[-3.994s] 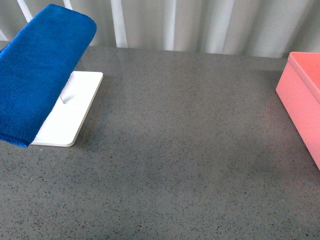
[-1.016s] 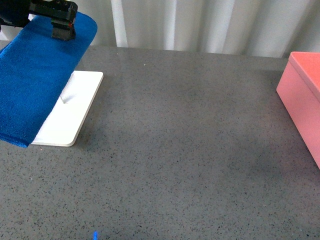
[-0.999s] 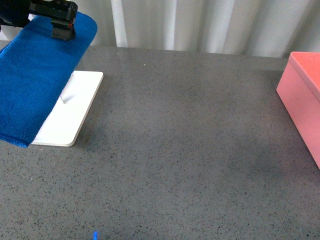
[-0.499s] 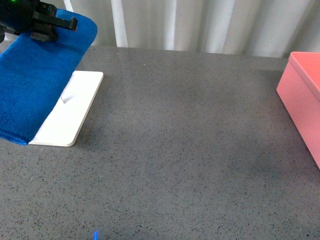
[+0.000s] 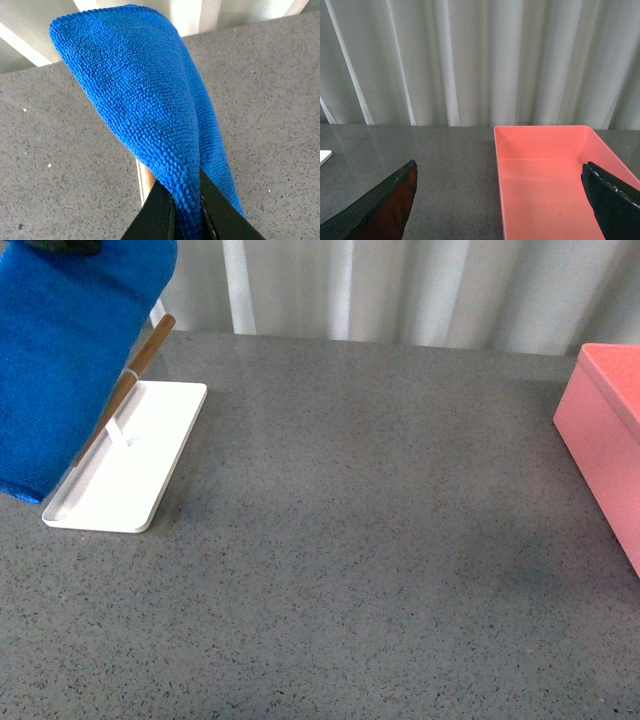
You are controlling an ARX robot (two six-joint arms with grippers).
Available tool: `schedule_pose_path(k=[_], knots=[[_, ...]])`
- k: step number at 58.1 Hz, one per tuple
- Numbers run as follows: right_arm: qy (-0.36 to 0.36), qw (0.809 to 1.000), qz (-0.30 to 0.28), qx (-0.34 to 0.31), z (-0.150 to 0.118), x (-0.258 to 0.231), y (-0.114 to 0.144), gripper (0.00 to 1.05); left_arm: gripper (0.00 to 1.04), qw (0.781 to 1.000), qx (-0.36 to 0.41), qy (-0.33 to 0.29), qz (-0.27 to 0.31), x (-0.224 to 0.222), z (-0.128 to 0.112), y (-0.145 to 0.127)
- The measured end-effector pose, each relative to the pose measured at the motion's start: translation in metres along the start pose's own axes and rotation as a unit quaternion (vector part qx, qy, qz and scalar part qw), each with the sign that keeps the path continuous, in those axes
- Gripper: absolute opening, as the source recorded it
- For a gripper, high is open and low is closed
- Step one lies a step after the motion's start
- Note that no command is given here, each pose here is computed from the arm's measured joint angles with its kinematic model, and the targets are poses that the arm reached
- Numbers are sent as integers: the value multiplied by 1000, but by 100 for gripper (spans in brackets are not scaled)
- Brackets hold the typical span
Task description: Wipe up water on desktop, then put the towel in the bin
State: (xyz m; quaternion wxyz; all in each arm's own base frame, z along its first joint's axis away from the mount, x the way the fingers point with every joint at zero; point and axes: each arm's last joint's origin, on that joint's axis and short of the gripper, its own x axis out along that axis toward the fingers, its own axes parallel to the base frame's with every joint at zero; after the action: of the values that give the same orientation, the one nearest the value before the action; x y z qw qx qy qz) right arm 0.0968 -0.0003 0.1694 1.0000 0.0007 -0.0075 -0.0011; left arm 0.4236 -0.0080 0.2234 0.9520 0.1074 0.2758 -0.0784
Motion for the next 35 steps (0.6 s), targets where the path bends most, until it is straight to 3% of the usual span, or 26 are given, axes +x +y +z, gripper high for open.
schedule_pose_path(k=[5, 10, 23, 28, 35], knots=[[0, 1000, 0, 0, 0, 0, 0, 98, 4, 999, -4, -23, -23, -14, 10, -3], [0, 1000, 0, 0, 0, 0, 0, 98, 4, 991, -15, -64, -115, -45, 26, -18], [0, 1000, 0, 0, 0, 0, 0, 98, 4, 952, -35, -98, -287, -74, 31, -75], [0, 1000, 0, 0, 0, 0, 0, 98, 4, 939, -54, -104, -323, -75, 32, -92], [0, 1000, 0, 0, 0, 0, 0, 98, 4, 934, -79, -108, -330, -77, 36, -101]])
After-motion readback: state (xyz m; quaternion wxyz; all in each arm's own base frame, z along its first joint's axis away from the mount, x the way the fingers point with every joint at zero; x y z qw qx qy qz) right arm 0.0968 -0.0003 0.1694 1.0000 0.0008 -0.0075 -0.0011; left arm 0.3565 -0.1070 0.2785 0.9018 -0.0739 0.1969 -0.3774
